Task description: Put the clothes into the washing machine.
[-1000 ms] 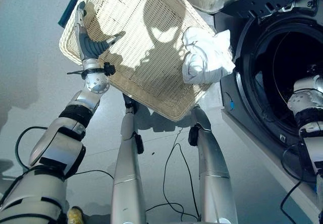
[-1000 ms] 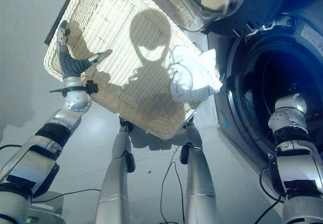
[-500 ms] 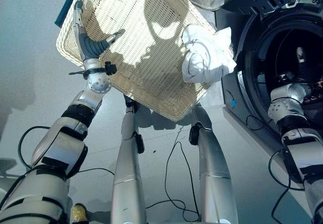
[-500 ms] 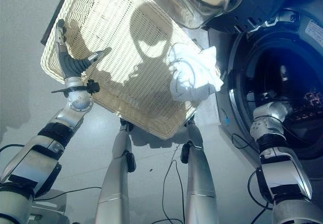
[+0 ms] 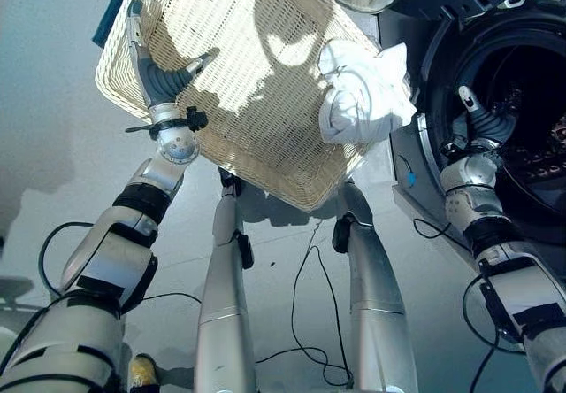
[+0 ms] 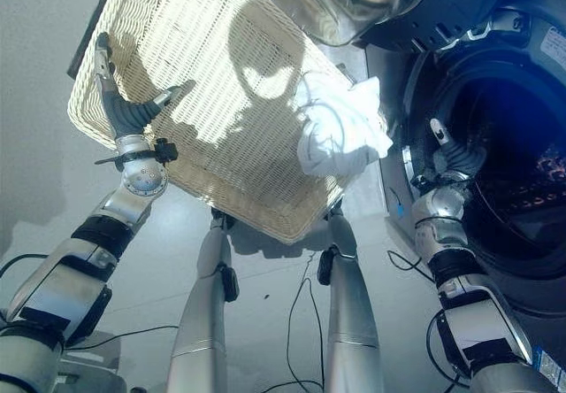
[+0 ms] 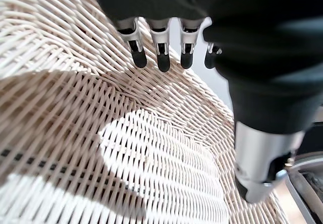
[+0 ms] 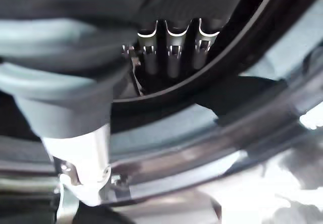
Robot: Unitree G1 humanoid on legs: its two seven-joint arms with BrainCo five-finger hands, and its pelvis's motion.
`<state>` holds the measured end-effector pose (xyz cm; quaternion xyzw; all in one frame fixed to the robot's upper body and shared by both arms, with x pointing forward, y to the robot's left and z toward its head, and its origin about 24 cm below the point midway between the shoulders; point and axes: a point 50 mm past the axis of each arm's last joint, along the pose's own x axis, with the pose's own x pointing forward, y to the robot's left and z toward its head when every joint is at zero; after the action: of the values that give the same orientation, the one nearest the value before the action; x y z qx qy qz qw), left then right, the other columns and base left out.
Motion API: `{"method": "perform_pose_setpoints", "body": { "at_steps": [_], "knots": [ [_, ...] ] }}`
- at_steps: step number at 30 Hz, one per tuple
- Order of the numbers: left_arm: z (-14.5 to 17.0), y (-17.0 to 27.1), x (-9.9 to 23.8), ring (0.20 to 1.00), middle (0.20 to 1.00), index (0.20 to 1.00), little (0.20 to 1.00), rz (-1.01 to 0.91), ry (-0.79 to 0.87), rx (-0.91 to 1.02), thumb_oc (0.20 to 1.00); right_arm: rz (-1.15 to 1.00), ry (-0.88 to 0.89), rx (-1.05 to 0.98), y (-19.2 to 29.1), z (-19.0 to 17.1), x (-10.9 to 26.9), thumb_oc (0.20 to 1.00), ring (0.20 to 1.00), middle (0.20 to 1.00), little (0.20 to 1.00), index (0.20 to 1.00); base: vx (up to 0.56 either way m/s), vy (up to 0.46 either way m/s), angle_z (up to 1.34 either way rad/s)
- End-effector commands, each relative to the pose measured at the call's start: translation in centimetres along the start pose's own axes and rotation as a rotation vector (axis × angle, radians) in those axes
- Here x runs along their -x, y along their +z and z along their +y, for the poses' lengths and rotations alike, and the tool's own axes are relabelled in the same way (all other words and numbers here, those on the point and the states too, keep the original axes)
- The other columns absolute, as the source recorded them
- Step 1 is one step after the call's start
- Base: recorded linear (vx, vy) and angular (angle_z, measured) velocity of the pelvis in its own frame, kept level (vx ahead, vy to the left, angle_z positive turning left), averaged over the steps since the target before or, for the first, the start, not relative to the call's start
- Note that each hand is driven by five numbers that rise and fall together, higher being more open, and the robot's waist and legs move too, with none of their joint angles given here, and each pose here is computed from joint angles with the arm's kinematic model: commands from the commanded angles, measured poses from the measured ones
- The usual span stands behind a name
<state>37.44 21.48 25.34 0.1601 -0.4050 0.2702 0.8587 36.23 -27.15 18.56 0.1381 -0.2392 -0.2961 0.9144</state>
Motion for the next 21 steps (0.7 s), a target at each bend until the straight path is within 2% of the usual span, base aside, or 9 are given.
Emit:
{"method": "perform_pose_setpoints", "body": {
  "at_steps": [1, 8, 14, 18, 21],
  "knots": [
    [-0.3, 0.6, 0.0, 1.0, 1.0, 1.0, 1.0, -0.021, 0.007, 0.021, 1.0, -0.065, 0.05, 0.03, 0.8, -0.4, 0.3, 1.0, 1.0, 1.0, 1.0, 1.0, 0.0, 0.0, 0.0],
    [-0.3, 0.4, 0.6, 1.0, 1.0, 1.0, 1.0, -0.02, 0.015, 0.021, 1.0, -0.147, 0.232, 0.108, 1.0, 2.1, 2.5, 1.0, 1.0, 1.0, 1.0, 1.0, 0.0, 0.0, 0.0],
    [-0.3, 0.4, 0.7, 1.0, 1.0, 1.0, 1.0, -0.018, 0.017, 0.023, 1.0, -0.197, 0.294, 0.152, 1.5, 3.1, 3.2, 1.0, 1.0, 1.0, 1.0, 1.0, 0.0, 0.0, 0.0],
    [-0.6, 0.5, 1.0, 1.0, 1.0, 1.0, 1.0, -0.018, 0.017, 0.024, 1.0, -0.393, 0.404, 0.277, 3.2, 5.5, 4.7, 1.0, 1.0, 1.0, 1.0, 1.0, 0.0, 0.0, 0.0],
    [-0.6, 0.6, 1.1, 1.0, 1.0, 1.0, 1.0, -0.015, 0.017, 0.024, 1.0, -0.461, 0.422, 0.312, 4.0, 6.1, 5.2, 1.0, 1.0, 1.0, 1.0, 1.0, 0.0, 0.0, 0.0]
  ]
}}
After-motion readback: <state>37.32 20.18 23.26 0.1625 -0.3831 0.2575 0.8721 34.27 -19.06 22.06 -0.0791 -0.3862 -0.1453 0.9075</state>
